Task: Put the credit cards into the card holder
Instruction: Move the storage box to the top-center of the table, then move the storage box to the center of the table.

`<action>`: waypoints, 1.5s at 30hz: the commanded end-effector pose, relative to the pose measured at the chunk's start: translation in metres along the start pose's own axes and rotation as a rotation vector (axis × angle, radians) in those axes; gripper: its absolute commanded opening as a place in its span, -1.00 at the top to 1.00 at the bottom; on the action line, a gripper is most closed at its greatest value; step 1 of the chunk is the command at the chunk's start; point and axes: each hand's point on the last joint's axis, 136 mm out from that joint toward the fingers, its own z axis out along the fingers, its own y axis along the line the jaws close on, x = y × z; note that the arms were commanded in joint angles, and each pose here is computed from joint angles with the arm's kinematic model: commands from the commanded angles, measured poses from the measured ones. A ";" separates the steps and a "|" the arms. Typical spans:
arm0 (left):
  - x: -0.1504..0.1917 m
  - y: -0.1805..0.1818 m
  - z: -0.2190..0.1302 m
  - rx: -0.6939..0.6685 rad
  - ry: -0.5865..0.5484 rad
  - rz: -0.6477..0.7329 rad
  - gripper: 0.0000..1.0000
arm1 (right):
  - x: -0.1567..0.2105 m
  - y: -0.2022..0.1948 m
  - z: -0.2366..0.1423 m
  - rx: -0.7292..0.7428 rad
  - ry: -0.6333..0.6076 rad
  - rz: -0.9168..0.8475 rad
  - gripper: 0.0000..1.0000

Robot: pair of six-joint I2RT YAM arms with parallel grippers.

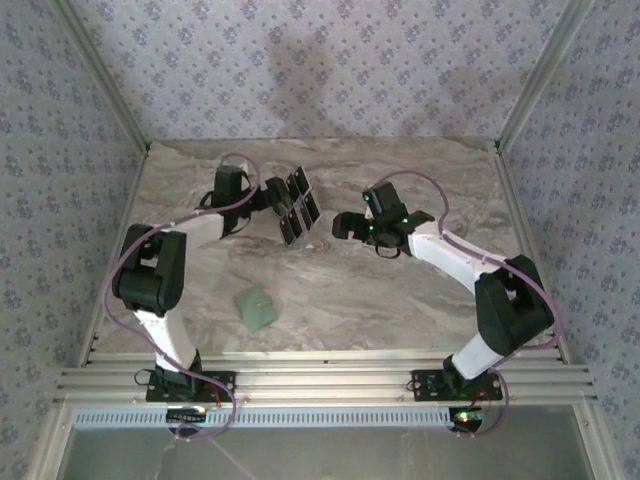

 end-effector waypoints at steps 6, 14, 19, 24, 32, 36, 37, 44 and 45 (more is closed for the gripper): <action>-0.045 0.017 0.027 0.045 -0.040 -0.143 -1.00 | -0.042 0.037 0.015 -0.103 -0.044 -0.015 -0.93; -0.048 0.024 0.059 0.079 -0.037 -0.238 -0.99 | -0.058 0.055 0.044 -0.164 -0.038 0.001 -0.92; -0.043 0.019 0.071 0.090 -0.023 -0.249 -1.00 | -0.057 0.059 0.058 -0.184 -0.022 0.013 -0.92; -0.034 0.014 0.081 0.100 -0.013 -0.264 -0.99 | -0.051 0.059 0.066 -0.184 -0.004 0.027 -0.92; -0.017 0.001 0.090 0.116 0.011 -0.255 -1.00 | -0.046 0.056 0.071 -0.176 0.008 0.038 -0.91; -0.010 -0.005 0.091 0.123 0.018 -0.252 -1.00 | -0.045 0.055 0.071 -0.170 0.007 0.041 -0.91; -0.007 -0.007 0.091 0.125 0.019 -0.253 -0.99 | -0.044 0.054 0.071 -0.168 0.007 0.041 -0.90; 0.011 -0.019 0.092 0.140 0.029 -0.257 -0.99 | -0.038 0.042 0.071 -0.127 0.000 0.047 -0.89; 0.013 -0.021 0.092 0.142 0.028 -0.257 -1.00 | -0.037 0.041 0.071 -0.121 -0.002 0.046 -0.89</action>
